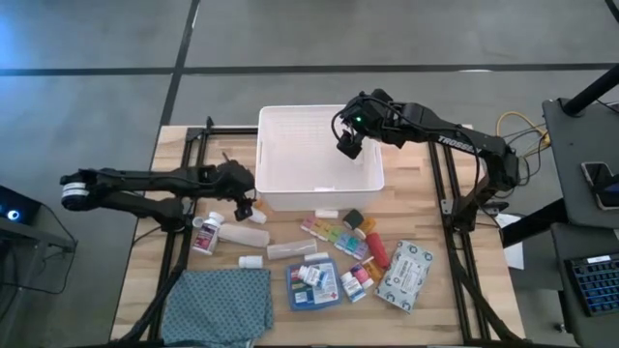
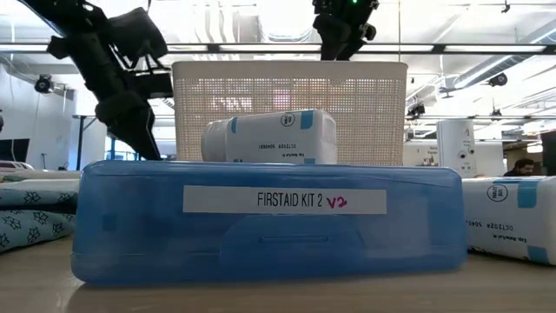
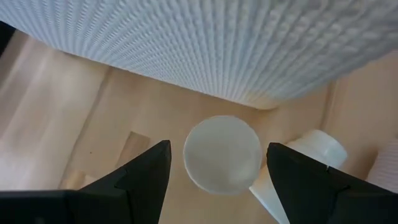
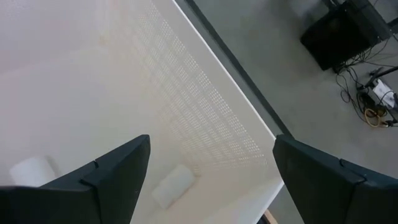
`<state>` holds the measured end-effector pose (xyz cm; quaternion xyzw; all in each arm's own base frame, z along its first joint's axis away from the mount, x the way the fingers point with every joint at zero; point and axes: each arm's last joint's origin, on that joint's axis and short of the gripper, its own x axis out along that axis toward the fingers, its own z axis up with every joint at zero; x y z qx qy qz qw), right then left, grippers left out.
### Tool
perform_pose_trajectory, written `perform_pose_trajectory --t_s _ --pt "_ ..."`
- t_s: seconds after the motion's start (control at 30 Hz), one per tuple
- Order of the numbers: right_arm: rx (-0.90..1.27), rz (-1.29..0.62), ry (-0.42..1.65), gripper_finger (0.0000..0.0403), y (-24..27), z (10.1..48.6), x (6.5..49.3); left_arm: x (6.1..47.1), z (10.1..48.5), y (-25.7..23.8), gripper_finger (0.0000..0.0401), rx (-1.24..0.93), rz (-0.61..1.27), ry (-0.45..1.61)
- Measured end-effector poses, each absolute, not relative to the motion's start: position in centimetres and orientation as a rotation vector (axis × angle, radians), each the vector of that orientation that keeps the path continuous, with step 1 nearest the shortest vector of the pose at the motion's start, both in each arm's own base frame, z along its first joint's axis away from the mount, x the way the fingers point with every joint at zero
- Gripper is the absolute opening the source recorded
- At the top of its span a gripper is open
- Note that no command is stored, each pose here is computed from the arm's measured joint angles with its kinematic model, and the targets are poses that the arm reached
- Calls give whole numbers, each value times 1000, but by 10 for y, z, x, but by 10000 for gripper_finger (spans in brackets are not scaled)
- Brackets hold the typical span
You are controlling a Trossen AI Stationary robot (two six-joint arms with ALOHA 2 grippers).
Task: Pick & place medical supplies in basket/bin
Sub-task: Put the orange medicine bottle into the bin
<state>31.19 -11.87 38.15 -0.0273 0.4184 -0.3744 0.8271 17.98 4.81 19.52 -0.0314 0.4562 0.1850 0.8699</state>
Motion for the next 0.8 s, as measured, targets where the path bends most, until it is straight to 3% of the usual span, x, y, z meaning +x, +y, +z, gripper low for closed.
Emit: perform_pose_trajectory --t_s 0.2,0.53,0.8 --pt "-51 -809 890 329 -123 382 310 187 187 50 246 -49 376 984" --pt "-41 -818 887 329 -124 381 310 201 167 53 293 -47 371 1065" --pt "-43 -816 888 329 -124 381 310 202 160 54 280 -34 383 1110"
